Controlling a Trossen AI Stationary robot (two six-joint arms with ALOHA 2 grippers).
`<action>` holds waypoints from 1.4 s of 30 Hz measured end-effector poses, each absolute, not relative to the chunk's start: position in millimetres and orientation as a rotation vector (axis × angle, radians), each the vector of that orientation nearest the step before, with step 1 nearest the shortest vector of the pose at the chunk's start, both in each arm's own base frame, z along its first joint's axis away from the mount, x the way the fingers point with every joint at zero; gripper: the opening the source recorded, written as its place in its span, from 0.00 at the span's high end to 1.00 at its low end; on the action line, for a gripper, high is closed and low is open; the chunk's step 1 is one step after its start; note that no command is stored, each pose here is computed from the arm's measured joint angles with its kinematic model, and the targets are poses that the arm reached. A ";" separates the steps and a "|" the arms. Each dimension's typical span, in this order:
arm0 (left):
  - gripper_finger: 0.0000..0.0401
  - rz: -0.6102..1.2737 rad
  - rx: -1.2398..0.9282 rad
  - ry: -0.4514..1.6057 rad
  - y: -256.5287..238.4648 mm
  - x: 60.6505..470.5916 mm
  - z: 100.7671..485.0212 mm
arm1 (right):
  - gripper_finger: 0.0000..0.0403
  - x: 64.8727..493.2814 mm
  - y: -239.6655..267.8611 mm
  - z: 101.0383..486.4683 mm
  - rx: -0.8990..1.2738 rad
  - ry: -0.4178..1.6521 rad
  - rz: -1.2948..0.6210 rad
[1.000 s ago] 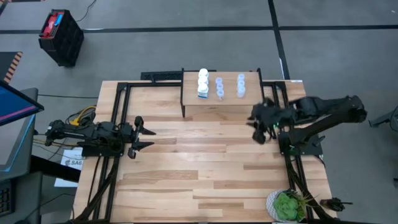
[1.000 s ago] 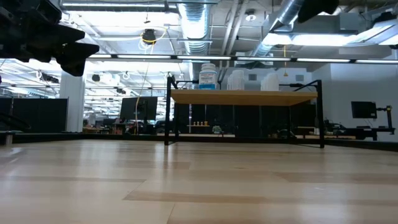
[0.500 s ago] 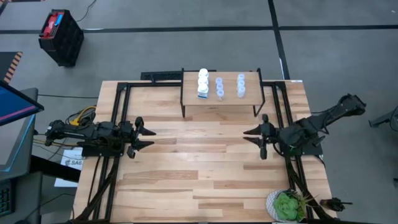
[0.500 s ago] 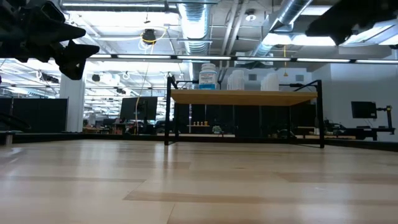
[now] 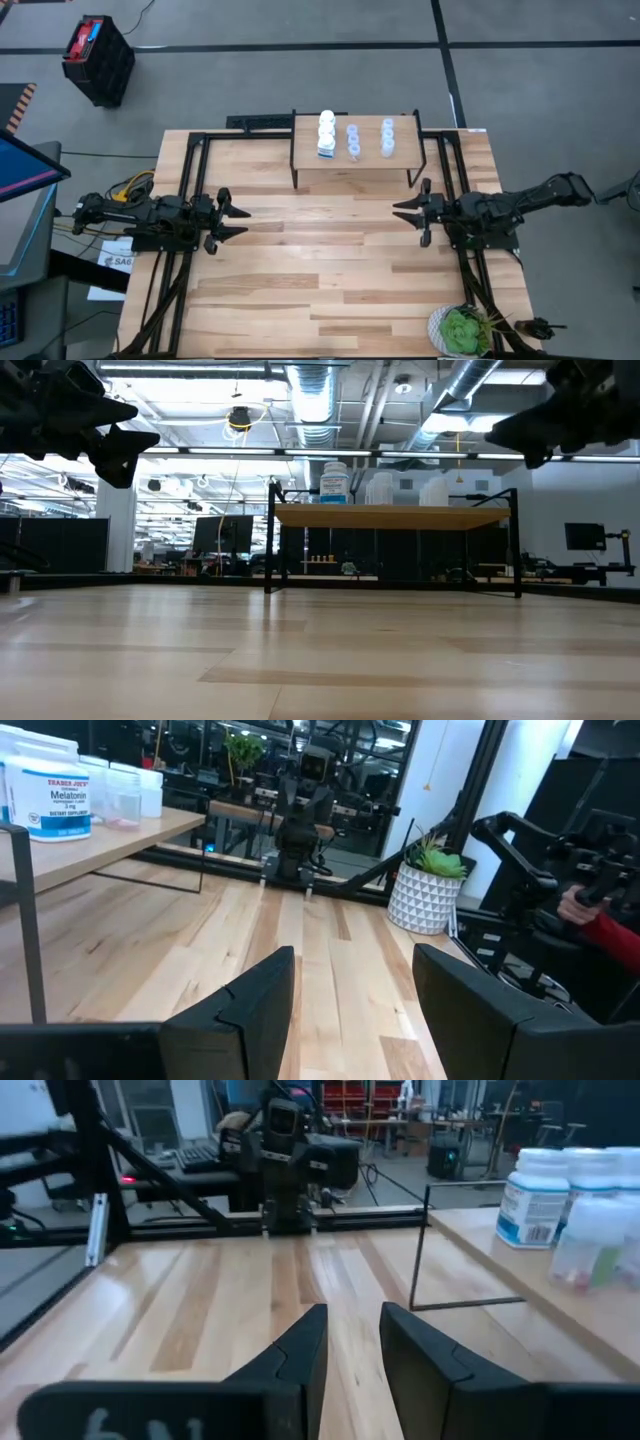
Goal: Pick and place medicine bottles onto shelf by color
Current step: Return to Home Position
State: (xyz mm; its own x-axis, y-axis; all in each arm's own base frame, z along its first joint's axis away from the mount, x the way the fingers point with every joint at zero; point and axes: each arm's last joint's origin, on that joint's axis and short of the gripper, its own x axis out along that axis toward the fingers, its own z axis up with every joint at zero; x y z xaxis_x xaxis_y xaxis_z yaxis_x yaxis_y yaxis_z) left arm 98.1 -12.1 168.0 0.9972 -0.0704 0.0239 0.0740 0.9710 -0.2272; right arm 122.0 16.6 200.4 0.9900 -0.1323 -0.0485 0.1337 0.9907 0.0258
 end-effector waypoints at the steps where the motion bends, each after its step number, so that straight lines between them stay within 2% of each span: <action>1: 0.52 -0.073 -0.230 -0.016 -12.1 98.0 168.0 | 0.71 120.4 15.5 197.6 0.028 0.050 -0.134; 11: 0.52 -0.073 -0.231 -0.015 -12.1 98.1 167.9 | 0.71 107.3 11.3 167.5 0.027 0.019 -0.145; 34: 0.52 -0.073 -0.231 -0.015 -12.2 98.1 167.9 | 0.71 99.6 8.9 167.4 -0.205 0.008 -0.176; 36: 0.52 -0.073 -0.231 -0.016 -12.2 98.1 167.9 | 0.71 99.6 8.9 167.2 -0.205 0.010 -0.175; 39: 0.52 -0.073 -0.231 -0.015 -12.1 98.1 167.9 | 0.71 99.6 8.9 167.0 -0.089 0.000 -0.175; 42: 0.52 -0.073 -0.231 -0.015 -12.2 98.1 167.9 | 0.71 99.9 11.1 165.7 -0.114 0.010 -0.098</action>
